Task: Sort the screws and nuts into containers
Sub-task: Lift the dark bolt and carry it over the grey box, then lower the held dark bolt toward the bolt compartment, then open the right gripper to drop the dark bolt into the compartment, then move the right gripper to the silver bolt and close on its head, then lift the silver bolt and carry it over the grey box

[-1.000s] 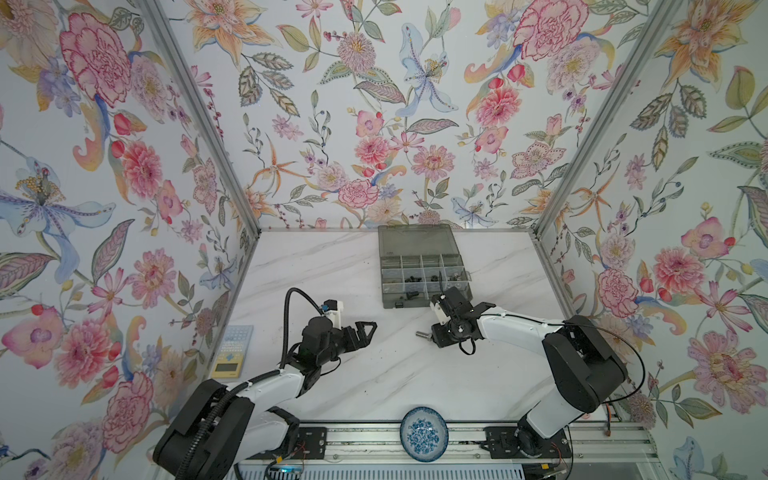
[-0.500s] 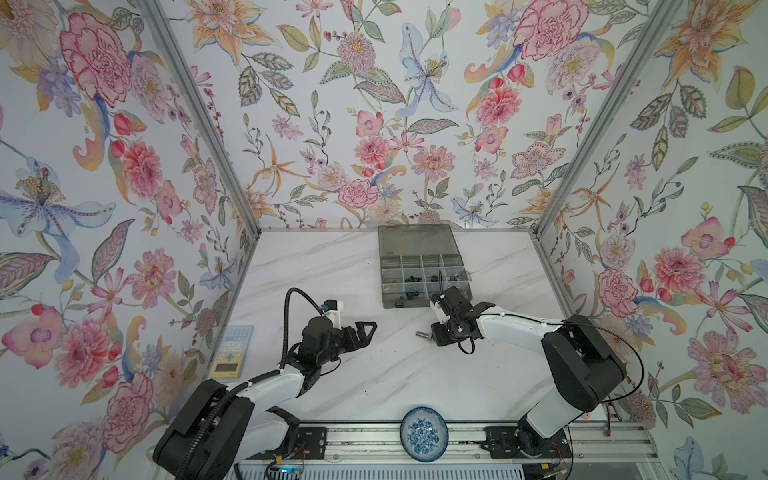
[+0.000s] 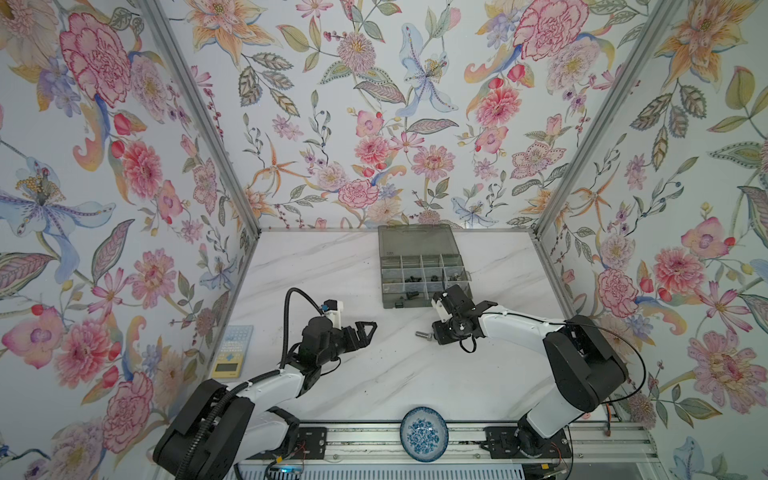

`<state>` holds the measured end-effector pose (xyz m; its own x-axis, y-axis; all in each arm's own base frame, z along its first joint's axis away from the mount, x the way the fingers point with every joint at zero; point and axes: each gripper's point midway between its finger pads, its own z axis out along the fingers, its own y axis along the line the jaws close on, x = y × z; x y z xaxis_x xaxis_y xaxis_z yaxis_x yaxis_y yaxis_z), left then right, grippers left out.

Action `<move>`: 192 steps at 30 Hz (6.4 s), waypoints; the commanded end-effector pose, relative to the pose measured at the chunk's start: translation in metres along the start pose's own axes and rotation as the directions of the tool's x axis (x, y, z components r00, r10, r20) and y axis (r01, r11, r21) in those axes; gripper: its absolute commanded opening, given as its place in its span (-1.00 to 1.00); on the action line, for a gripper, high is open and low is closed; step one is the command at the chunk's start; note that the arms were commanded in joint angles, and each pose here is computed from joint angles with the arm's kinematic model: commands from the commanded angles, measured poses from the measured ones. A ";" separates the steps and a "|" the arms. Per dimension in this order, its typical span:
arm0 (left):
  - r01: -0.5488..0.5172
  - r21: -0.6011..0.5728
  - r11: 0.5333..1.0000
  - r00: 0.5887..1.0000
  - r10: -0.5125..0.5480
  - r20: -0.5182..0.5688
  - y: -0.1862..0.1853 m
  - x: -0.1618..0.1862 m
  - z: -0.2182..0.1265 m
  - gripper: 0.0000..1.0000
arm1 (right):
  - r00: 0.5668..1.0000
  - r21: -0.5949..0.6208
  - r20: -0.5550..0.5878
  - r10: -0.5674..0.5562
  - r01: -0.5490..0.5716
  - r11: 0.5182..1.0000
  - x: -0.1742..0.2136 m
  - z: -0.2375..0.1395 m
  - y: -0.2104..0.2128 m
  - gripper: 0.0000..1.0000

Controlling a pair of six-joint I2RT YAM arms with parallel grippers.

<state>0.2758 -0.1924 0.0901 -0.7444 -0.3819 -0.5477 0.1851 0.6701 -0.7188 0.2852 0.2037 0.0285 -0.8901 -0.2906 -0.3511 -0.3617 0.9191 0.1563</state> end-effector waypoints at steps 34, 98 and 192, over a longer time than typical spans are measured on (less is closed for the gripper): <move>0.007 0.012 1.000 1.000 -0.007 0.031 -0.001 -0.006 -0.003 0.99 | 0.966 0.007 0.153 -0.209 0.210 0.978 -0.154 -0.010 0.019 -0.80; 0.008 0.026 1.000 1.000 -0.008 0.016 -0.003 -0.006 0.003 0.99 | 0.924 -0.123 -0.102 -0.369 0.357 0.926 0.001 0.005 0.036 0.21; -0.008 0.002 1.000 1.000 0.008 0.022 -0.001 -0.011 0.000 0.99 | 0.966 0.110 0.046 -0.254 0.248 0.962 -0.132 -0.026 -0.082 -1.00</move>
<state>0.2763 -0.1897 0.0863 -0.7460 -0.3903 -0.5395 0.1719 0.6699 -0.7223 0.4168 0.1598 0.0812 -0.7659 -0.4892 -0.4172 -0.5340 0.8454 -0.0109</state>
